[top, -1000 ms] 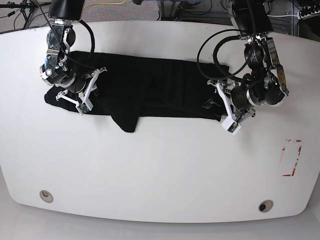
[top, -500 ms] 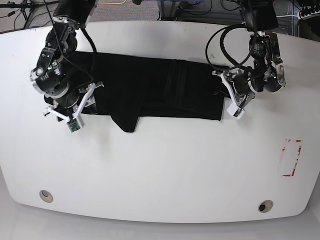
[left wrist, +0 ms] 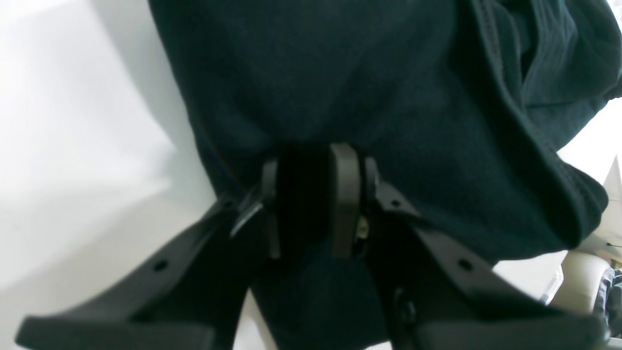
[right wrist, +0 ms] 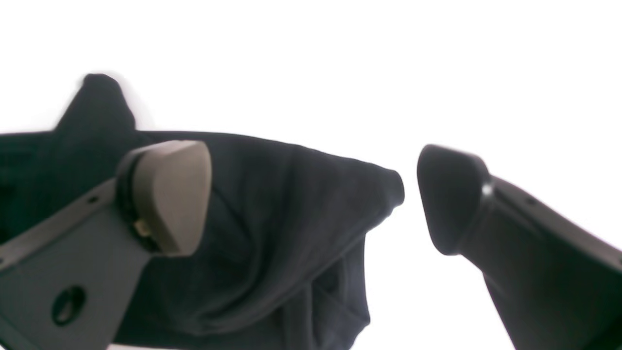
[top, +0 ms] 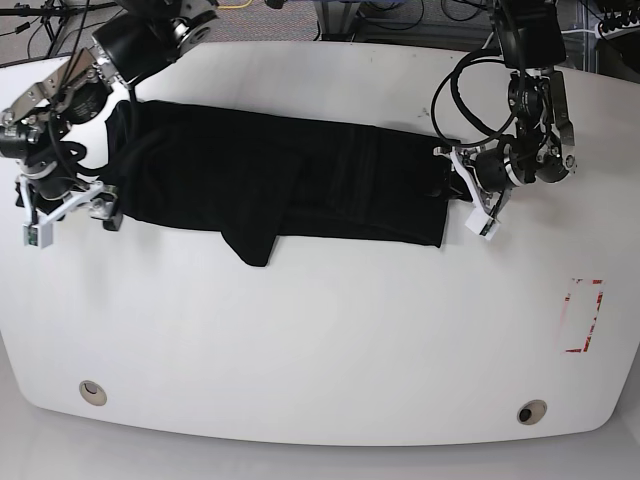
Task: Fold the T-shirt properly
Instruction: 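Regrasp the band ends with both grippers, then fold both band ends inward with both grippers toward each other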
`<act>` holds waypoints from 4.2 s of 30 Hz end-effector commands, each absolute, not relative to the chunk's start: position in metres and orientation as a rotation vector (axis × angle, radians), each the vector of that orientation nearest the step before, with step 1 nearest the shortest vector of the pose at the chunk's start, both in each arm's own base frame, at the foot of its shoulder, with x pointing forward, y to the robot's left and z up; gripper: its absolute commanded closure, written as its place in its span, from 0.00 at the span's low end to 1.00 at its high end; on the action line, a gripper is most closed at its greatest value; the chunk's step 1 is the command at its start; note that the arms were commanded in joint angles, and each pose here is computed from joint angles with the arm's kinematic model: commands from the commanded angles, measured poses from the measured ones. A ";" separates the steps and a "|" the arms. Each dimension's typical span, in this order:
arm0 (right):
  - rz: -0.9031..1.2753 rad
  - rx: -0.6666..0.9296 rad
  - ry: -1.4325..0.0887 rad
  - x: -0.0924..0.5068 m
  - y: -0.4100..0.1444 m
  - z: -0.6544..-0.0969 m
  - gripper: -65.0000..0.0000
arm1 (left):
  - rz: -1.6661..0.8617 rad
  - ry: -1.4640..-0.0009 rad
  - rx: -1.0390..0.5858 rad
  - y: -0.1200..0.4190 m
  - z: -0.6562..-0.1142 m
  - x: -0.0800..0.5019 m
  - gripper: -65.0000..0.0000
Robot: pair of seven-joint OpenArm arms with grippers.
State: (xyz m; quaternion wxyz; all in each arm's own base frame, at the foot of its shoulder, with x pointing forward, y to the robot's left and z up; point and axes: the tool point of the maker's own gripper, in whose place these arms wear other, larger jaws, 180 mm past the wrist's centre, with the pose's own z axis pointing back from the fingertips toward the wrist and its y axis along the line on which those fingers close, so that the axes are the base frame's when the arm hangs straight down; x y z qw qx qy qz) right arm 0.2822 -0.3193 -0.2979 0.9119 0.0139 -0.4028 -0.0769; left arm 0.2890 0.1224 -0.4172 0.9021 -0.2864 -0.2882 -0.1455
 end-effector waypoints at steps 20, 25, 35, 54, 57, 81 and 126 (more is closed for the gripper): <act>-0.453 0.322 -0.712 0.249 -0.377 -0.376 0.00 | -0.328 -0.496 -0.479 0.148 -0.433 0.277 0.81; -0.461 0.367 -0.667 0.240 -0.353 -0.397 0.00 | -0.328 -0.496 -0.479 0.148 -0.433 0.277 0.81; -0.320 0.419 -0.626 0.251 -0.285 -0.407 0.00 | -0.327 -0.494 -0.480 0.148 -0.433 0.277 0.81; -0.162 0.302 -0.665 0.269 -0.273 -0.376 1.00 | -0.342 -0.477 -0.447 0.150 -0.437 0.275 0.81; -0.096 0.242 -0.696 0.271 -0.274 -0.358 1.00 | -0.368 -0.459 -0.446 0.139 -0.442 0.273 0.81; 0.435 0.448 -0.941 0.293 -0.108 -0.275 1.00 | -0.334 -0.430 -0.480 0.092 -0.445 0.281 0.81; 0.624 0.752 -0.957 0.319 0.051 -0.287 0.20 | -0.321 -0.427 -0.554 0.052 -0.443 0.277 0.73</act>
